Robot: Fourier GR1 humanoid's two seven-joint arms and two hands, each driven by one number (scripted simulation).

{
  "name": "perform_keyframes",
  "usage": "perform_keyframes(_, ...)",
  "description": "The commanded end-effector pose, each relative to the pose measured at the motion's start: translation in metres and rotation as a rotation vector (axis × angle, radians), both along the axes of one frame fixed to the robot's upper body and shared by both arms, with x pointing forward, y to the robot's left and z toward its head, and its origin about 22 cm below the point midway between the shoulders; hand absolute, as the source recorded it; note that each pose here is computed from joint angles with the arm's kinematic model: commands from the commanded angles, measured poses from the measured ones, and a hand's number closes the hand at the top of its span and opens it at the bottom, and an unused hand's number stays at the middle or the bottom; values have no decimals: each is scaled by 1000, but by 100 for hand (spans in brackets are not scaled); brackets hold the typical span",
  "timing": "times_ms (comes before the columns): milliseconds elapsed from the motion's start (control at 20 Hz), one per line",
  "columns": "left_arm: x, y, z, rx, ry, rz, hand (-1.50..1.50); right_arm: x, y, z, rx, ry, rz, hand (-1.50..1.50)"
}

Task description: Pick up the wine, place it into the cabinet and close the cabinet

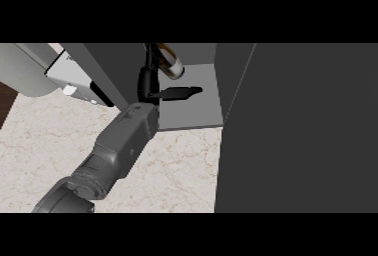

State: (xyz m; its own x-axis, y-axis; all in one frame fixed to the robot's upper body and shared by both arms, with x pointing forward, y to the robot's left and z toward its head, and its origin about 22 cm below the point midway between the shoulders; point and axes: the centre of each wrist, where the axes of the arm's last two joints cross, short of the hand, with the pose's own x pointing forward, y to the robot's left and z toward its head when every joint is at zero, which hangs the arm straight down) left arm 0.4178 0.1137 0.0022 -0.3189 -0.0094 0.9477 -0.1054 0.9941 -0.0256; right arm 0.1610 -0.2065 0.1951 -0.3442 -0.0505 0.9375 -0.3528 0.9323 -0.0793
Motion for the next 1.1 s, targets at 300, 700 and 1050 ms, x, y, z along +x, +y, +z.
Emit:
perform_keyframes(300,-12,11,-21,-128,22,-2,-150,-15,0,12,35,-30,25,-150)
perform_keyframes(700,-32,15,-45,-138,20,2,-150,-7,1,6,26,-11,16,-150)
perform_keyframes(1050,-62,-23,-36,-178,35,-89,-150,-4,-5,-1,32,14,-37,-150)
